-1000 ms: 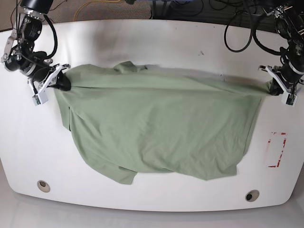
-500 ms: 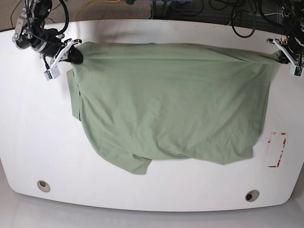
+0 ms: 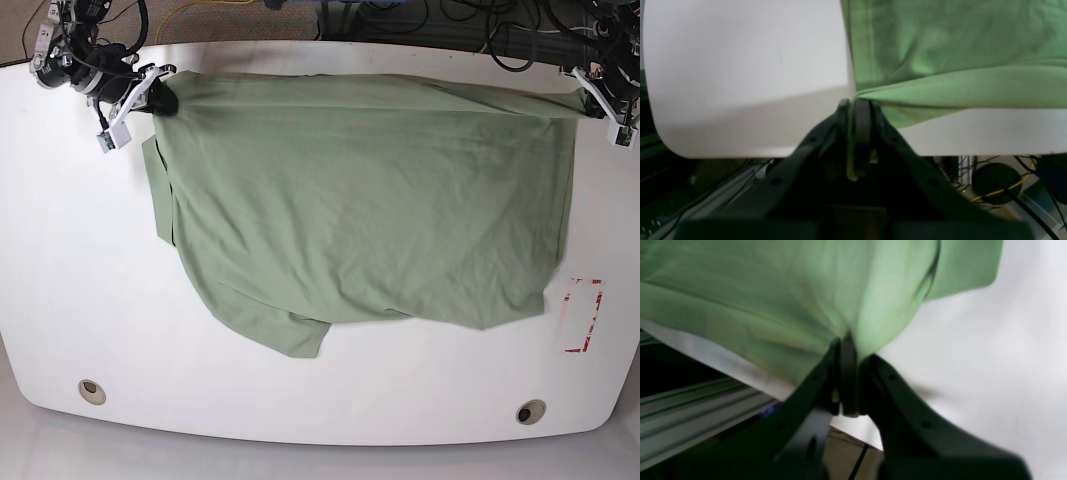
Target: Layout the t-shirt on the table in an organized manner, then fold the t-shirt properly
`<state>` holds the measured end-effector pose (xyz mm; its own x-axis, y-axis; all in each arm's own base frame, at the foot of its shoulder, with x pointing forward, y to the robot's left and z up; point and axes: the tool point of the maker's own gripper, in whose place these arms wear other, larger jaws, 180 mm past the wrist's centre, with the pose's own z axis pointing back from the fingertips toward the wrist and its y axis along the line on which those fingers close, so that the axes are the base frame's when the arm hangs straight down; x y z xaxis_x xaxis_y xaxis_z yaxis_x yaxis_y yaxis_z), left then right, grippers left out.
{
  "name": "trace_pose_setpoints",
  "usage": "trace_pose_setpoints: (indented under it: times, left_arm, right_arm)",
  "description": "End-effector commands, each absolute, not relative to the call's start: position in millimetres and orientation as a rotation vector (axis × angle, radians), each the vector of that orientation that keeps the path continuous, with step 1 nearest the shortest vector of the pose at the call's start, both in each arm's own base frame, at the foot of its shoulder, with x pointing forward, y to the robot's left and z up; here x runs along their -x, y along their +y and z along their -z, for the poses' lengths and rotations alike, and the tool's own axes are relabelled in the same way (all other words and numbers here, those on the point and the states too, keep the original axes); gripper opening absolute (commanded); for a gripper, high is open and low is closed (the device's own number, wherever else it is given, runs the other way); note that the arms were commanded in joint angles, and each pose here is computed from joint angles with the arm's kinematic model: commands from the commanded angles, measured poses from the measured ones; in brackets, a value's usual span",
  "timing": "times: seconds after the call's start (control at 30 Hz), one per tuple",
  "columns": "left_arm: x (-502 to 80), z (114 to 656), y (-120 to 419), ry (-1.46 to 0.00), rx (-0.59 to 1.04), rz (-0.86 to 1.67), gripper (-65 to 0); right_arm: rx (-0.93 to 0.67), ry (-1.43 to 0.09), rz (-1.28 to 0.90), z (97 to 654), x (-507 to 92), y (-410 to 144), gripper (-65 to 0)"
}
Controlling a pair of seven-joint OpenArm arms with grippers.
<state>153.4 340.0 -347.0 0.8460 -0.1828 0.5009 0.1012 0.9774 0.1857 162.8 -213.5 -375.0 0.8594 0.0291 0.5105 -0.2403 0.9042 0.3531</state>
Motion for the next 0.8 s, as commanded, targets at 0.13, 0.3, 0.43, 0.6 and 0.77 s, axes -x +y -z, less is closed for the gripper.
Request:
trace_pose_setpoints:
  times: [0.13,0.3,0.43,0.6,0.77]
  left_arm:
    - [-200,318,342,-0.689,-0.18,0.157,-65.0]
    - [-220,317,338,-0.715,-0.169,0.167,-65.0]
    - [-237,320,341,-0.712,-0.178,0.161,-65.0]
    - [-255,328,343,-0.703,-0.165,0.148,-65.0]
    - [-268,335,346,-0.699,-0.145,0.119,-65.0]
  right_arm:
    - [-0.407,-0.598,-0.167,358,-184,-217,-65.0]
    - [-0.406,-0.622,-0.171,353,-193,-217,-65.0]
    - [-0.408,-0.642,-0.164,351,-203,-219,-65.0]
    - [-0.42,-0.638,-0.129,358,-210,-225,-65.0]
    - [-0.431,-0.634,-0.098,364,-216,-230,-65.0]
